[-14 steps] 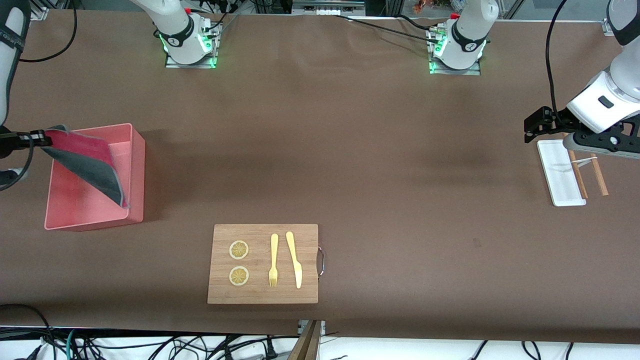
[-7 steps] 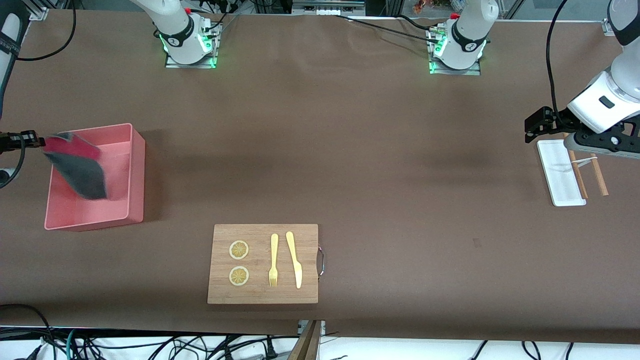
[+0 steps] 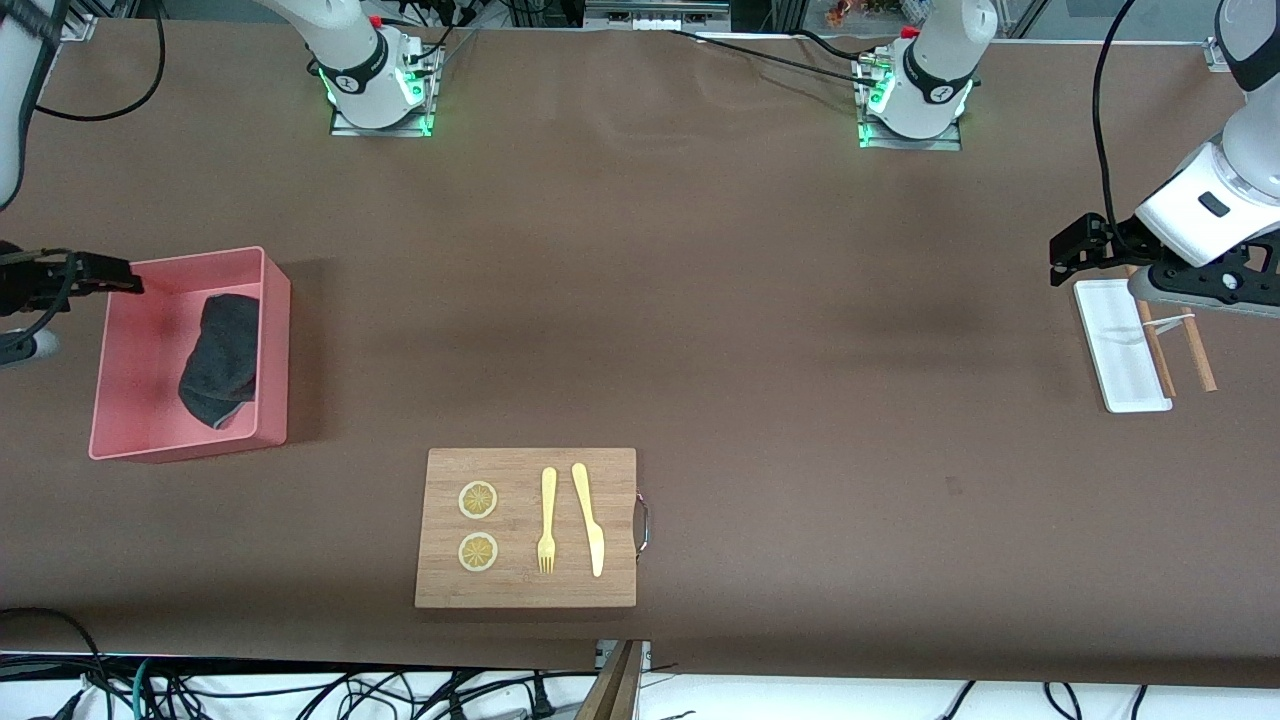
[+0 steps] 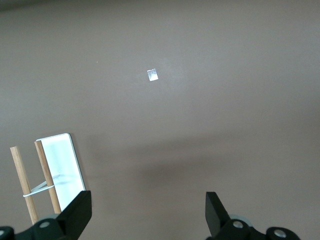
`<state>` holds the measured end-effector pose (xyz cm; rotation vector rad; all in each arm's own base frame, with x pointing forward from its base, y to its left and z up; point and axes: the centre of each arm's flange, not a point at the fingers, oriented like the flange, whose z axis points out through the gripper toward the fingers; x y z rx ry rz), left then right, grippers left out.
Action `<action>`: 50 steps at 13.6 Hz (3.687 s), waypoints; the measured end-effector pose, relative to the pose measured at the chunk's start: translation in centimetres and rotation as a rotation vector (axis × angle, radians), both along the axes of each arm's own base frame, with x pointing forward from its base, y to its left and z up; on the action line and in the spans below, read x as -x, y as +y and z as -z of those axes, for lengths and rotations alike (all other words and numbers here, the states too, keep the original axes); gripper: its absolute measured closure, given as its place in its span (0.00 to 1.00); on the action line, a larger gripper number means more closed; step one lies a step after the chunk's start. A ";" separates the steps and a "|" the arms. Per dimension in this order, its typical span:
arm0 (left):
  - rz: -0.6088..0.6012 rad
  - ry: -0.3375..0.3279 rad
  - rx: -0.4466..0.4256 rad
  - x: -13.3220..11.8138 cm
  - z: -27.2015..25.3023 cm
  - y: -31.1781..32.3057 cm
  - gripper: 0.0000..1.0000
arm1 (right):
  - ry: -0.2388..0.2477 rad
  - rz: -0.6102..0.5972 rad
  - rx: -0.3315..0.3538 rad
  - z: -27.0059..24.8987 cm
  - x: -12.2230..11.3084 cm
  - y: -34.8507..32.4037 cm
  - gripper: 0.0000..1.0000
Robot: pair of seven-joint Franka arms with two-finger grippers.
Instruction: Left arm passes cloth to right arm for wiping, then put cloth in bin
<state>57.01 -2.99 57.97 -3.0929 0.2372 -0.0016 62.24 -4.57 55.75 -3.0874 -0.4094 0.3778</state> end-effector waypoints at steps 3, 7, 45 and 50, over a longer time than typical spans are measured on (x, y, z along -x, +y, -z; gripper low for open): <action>0.000 0.000 0.000 0.0 0.0 0.0 0.00 | -0.077 0.008 -0.019 -4.7 1.8 4.8 0.00; 0.000 0.000 0.000 0.0 0.0 0.0 0.00 | -0.088 0.049 -0.048 -5.9 3.7 6.1 0.00; 0.002 0.000 0.000 0.0 0.0 0.1 0.00 | -0.182 0.066 -0.041 -5.9 6.6 9.3 0.00; 0.003 0.000 0.000 0.0 0.0 0.1 0.00 | -0.184 0.067 -0.041 -6.0 6.6 9.3 0.00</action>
